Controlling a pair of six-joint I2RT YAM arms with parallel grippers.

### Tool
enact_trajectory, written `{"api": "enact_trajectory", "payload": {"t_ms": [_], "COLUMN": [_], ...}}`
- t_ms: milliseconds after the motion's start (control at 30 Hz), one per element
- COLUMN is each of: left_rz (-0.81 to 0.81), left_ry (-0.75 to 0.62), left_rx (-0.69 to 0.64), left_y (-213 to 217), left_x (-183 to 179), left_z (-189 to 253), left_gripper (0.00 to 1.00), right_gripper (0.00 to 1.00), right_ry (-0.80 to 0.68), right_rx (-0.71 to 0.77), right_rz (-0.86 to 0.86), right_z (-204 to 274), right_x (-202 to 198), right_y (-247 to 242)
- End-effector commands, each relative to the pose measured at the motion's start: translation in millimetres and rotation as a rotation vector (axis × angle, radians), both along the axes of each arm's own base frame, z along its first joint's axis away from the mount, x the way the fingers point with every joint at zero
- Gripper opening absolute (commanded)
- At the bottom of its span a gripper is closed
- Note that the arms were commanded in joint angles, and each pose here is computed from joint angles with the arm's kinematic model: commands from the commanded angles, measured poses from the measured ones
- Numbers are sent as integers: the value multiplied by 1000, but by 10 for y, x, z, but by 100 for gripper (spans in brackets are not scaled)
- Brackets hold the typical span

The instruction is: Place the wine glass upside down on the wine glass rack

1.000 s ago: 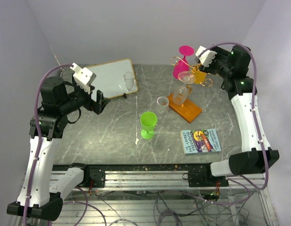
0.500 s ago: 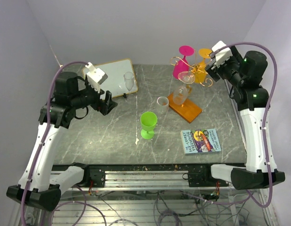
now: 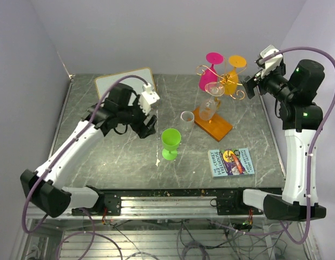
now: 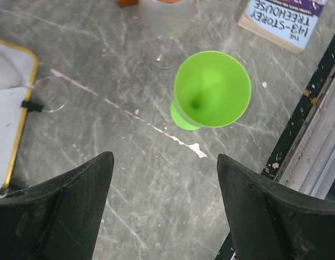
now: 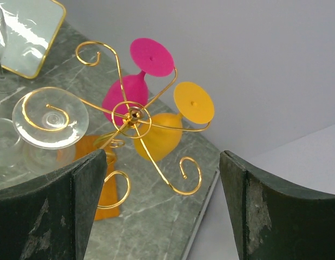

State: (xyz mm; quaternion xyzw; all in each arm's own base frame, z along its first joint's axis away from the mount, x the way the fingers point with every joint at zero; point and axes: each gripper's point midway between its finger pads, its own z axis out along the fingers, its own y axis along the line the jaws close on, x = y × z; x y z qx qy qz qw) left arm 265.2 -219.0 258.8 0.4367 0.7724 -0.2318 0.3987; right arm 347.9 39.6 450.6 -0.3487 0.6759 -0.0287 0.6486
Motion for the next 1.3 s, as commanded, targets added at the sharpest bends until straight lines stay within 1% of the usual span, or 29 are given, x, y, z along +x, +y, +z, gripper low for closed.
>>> {"api": "enact_trajectory", "payload": {"t_ms": [0,200,333,500,633,700,900,1267], "left_rz": [-91,-147,-160,-206,-227,-228,-226,-233], "left_ry": [-66,-24,-10,-2,12,14,4,-21], "left_rx": [31,48,90,138,177,197,231,274], "left_y": [-281,-630,-787,-982,-1069,-1081,-1063,-993], "left_x": [53,95,180,189,189,199,226,242], "left_z": [-36,-238,-407,-578,-710,-751,-817,-868], "left_gripper": [86,78,77,73,62,56,41,23], "right_gripper": [84,85,85,85,85,85,85,85], "right_ry": [10,35,53,66,74,76,91,98], "right_rx": [40,51,54,64,73,75,81,77], "right_rz": [30,23,40,46,49,49,61,57], "right_z": [50,-45,-115,-150,-176,-183,-240,-283], "right_x": [-97,-51,-59,-74,-57,-52,-30,-4], "right_y": [25,-13,5,6,2,0,12,-7]}}
